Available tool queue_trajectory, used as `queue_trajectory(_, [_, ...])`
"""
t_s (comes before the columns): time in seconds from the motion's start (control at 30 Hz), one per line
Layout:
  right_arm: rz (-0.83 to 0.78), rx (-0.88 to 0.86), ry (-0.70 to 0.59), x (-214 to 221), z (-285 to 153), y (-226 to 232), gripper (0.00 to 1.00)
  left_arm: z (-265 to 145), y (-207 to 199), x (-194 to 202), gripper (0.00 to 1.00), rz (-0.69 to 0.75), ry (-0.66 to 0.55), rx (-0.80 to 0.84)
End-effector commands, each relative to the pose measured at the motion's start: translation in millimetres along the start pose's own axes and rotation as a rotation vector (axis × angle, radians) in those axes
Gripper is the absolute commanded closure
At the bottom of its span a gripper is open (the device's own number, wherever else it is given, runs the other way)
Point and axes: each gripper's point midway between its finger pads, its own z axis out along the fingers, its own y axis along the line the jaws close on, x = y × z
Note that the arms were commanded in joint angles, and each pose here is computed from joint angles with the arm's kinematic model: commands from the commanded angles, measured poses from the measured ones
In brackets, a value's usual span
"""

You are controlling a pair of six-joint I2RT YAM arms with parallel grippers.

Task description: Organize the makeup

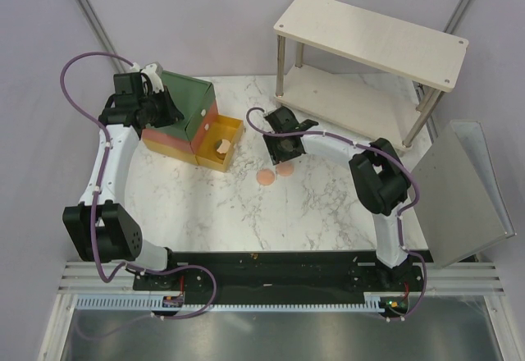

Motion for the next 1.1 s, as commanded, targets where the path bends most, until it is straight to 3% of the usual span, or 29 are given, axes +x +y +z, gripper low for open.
queue_trajectory(0.0, [0.021, -0.006, -0.003, 2, 8, 4, 0.46, 1, 11, 51, 0.82, -0.040, 0.176, -0.036])
queue_trajectory(0.27, [0.039, 0.006, 0.063, 27, 16, -1, 0.52, 0, 11, 50, 0.82, -0.040, 0.171, -0.039])
queue_trajectory(0.43, [0.043, -0.028, 0.091, 35, 23, 5, 0.79, 1, 11, 52, 0.82, -0.045, 0.176, -0.037])
queue_trajectory(0.6, [0.050, -0.080, 0.044, 23, 17, 15, 1.00, 1, 12, 52, 0.82, -0.047, 0.175, -0.045])
queue_trajectory(0.83, [0.053, -0.130, -0.128, -35, -20, 26, 1.00, 0, 12, 54, 0.82, -0.051, 0.178, -0.044])
queue_trajectory(1.07, [0.075, -0.300, -0.254, -101, -53, 65, 1.00, 3, 12, 57, 0.82, -0.057, 0.183, -0.034])
